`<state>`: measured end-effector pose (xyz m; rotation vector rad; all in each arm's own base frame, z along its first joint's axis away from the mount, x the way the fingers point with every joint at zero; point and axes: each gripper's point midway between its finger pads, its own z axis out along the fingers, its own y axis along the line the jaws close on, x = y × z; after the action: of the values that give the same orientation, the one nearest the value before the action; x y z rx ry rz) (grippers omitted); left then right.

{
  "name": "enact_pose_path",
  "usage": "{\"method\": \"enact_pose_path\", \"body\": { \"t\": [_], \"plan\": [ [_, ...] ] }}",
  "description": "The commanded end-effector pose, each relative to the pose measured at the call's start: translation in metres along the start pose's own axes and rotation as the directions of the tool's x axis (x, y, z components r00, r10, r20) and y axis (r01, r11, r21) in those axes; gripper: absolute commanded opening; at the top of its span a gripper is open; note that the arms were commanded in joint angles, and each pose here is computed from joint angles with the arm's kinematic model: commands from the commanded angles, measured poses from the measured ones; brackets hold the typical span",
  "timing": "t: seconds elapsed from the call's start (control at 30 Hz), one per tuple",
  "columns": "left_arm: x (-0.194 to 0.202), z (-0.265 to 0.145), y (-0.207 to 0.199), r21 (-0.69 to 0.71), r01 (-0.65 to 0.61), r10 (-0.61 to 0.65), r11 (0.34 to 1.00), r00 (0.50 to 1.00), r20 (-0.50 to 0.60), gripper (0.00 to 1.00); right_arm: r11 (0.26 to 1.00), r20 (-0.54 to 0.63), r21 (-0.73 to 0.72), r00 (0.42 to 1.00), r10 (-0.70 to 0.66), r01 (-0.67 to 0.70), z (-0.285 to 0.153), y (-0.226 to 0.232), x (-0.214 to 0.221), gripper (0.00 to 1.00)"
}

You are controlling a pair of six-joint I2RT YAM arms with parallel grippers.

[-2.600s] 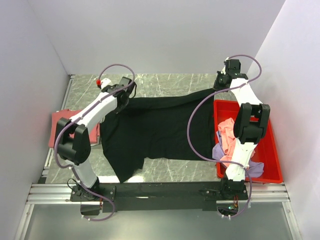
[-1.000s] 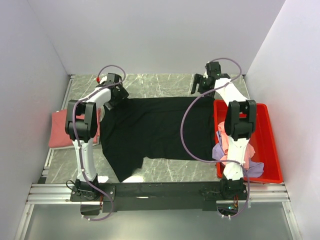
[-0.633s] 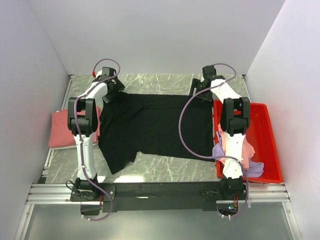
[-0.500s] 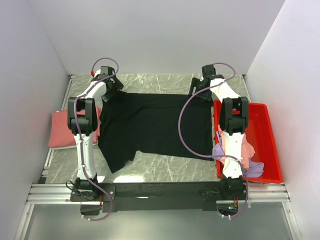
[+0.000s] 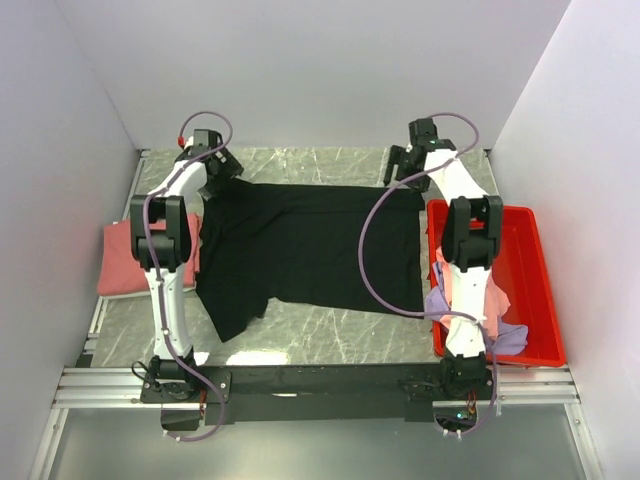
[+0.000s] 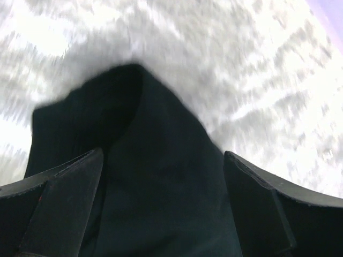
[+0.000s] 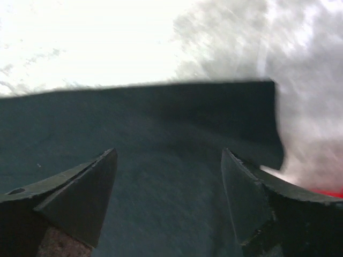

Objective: Fold and stack the t-shirts
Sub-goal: Fold the tshirt

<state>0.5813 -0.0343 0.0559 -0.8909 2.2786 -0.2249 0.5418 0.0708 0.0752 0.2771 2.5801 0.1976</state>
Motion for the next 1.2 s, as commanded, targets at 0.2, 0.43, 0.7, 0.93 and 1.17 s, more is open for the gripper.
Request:
{"method": "enact_pose_path", "body": {
  "t": [0.2,0.43,0.7,0.93,1.17],
  "plan": [
    [-0.003,-0.11,-0.042,0.16,-0.056,0.037,0.986,0.992,0.119,0.99,0.997,0.002,0.064,0.999,0.041,-0.041,-0.035,-0.074,-0.014,0.68],
    [0.04,-0.127,-0.026,0.101,-0.066,0.059,0.993,0.995,0.078,0.99,0.997,-0.079,0.058,0.996,-0.041,0.046,-0.02,-0.08,-0.001,0.57],
    [0.079,-0.13,-0.005,0.043,-0.089,0.088,0.995,0.996,0.013,1.0,0.998,-0.141,0.009,0.988,-0.066,0.068,-0.013,-0.078,0.014,0.53],
    [0.107,-0.129,0.022,-0.042,-0.104,0.102,0.994,0.994,-0.041,0.93,0.997,-0.168,0.004,0.983,-0.07,0.072,-0.006,-0.079,0.018,0.44],
    [0.132,-0.122,0.013,0.009,-0.146,0.147,0.989,0.985,-0.089,0.84,0.997,-0.189,-0.013,0.979,-0.082,0.081,-0.003,-0.077,0.021,0.39]
  ]
}}
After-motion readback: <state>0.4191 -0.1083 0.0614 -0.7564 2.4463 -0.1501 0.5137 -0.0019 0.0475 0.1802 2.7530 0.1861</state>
